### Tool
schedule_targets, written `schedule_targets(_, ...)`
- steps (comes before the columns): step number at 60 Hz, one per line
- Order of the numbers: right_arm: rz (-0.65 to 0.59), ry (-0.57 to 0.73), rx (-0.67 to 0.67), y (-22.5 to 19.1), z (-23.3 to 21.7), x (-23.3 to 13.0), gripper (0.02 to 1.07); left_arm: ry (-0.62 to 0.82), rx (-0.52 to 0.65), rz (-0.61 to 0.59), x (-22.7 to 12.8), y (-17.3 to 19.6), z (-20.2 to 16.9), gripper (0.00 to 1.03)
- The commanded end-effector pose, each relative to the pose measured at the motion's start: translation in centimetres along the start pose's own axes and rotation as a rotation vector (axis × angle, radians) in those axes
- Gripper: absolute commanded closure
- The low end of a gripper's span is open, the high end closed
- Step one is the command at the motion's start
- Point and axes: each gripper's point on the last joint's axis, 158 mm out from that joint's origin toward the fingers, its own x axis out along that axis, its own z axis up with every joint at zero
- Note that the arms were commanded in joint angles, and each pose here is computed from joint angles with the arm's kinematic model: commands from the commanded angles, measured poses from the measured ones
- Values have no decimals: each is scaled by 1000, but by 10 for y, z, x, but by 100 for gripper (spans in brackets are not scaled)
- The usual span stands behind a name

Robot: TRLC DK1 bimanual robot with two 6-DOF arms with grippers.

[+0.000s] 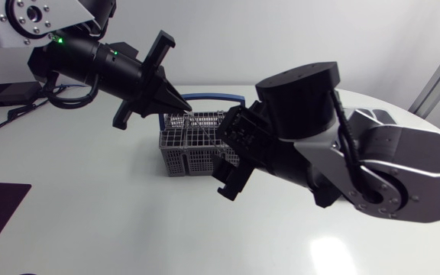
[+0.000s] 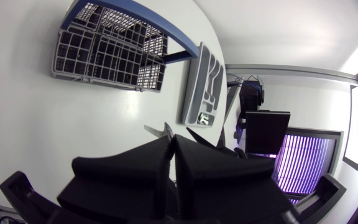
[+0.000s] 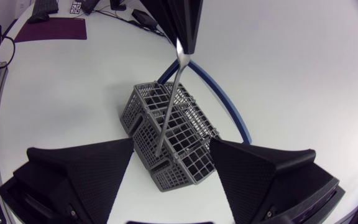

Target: Unload the cutlery basket into the drawer organizer.

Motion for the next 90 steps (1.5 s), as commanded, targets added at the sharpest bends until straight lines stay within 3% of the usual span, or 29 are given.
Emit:
schedule_targets(1, -16, -22, 33, -2, 14, 6, 30, 6, -30, -27, -2, -5, -8, 99)
schedule_targets(15, -29, -45, 41, -5, 25, 19, 53, 4, -42, -63, 1, -8, -7, 99)
schedule_targets(36, -46, -55, 45, -10, 36, 34, 71, 1, -47, -71, 2, -4, -3, 99)
schedule_targets(49, -57, -69, 42, -12, 39, 34, 101, 1, -51, -71, 2, -2, -2, 99)
schedule_targets(68, -75, -54, 39, -15, 35, 34, 101, -3, -70, -67, 2, 1, 1, 98)
schedule_targets(80, -62, -37, 34, -13, 30, 34, 101, -20, -73, -74, -3, 0, 6, 55)
schedule_targets(87, -47, -22, 38, -14, 23, 32, 101, -42, -70, -75, -9, 2, 14, 17)
schedule_targets(90, -34, -16, 43, -13, 19, 31, 101, -49, -78, -72, -10, 7, 17, 12)
